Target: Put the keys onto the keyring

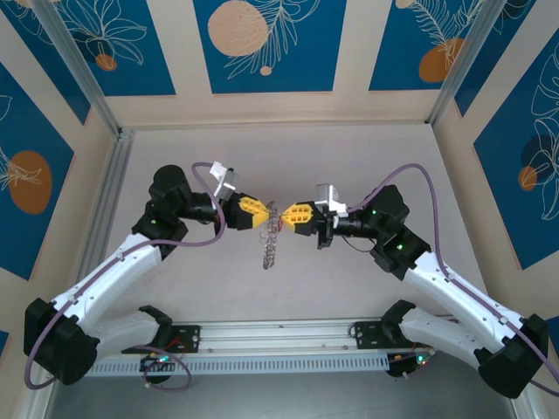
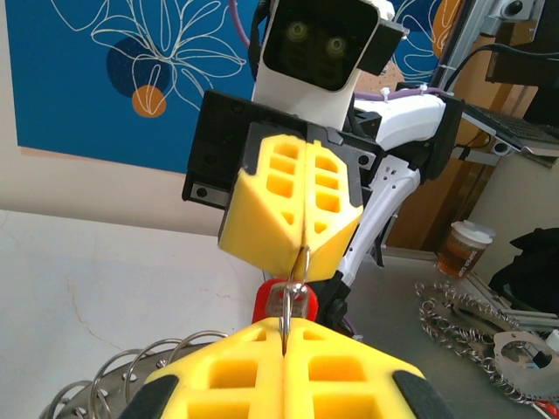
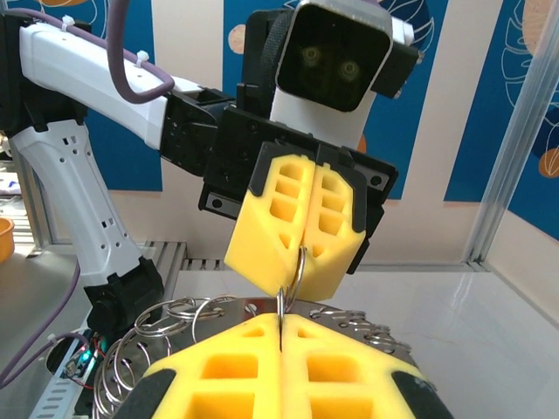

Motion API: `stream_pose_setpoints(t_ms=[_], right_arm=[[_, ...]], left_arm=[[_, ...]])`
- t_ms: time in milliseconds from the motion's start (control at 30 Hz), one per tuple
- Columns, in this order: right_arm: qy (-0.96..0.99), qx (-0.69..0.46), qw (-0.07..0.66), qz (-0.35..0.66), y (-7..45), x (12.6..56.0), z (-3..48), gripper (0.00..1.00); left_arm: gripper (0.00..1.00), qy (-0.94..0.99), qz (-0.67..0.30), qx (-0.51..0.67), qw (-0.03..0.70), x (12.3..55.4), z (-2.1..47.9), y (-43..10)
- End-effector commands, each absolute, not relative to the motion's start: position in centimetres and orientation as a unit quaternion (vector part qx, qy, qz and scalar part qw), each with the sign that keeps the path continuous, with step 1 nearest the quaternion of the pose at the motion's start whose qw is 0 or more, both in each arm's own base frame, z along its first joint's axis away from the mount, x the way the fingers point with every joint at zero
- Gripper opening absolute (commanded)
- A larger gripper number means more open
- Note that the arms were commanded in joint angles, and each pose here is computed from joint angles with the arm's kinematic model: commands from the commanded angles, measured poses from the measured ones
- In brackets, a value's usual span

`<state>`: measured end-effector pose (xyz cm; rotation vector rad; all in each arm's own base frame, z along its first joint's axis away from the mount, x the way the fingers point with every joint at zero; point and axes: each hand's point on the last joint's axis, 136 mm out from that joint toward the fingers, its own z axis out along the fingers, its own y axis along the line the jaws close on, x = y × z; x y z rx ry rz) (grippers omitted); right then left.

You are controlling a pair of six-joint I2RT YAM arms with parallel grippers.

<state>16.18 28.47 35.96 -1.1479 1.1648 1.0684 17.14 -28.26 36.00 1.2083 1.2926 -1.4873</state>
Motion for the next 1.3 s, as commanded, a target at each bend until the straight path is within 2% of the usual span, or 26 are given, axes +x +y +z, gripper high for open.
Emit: stream_pose_setpoints(t_ms=[0, 1267], right_arm=[[0.481, -0.491, 0.567, 0.455, 28.6, 16.1, 36.8, 0.00], [0.482, -0.475, 0.587, 0.444, 28.5, 17.2, 37.2, 0.00]], left_arm=[[0.00, 0.487, -0.582, 0.488, 0.430, 17.1, 37.7, -27.8], [0.00, 0.490, -0.579, 0.487, 0.433, 17.1, 37.6, -27.8]])
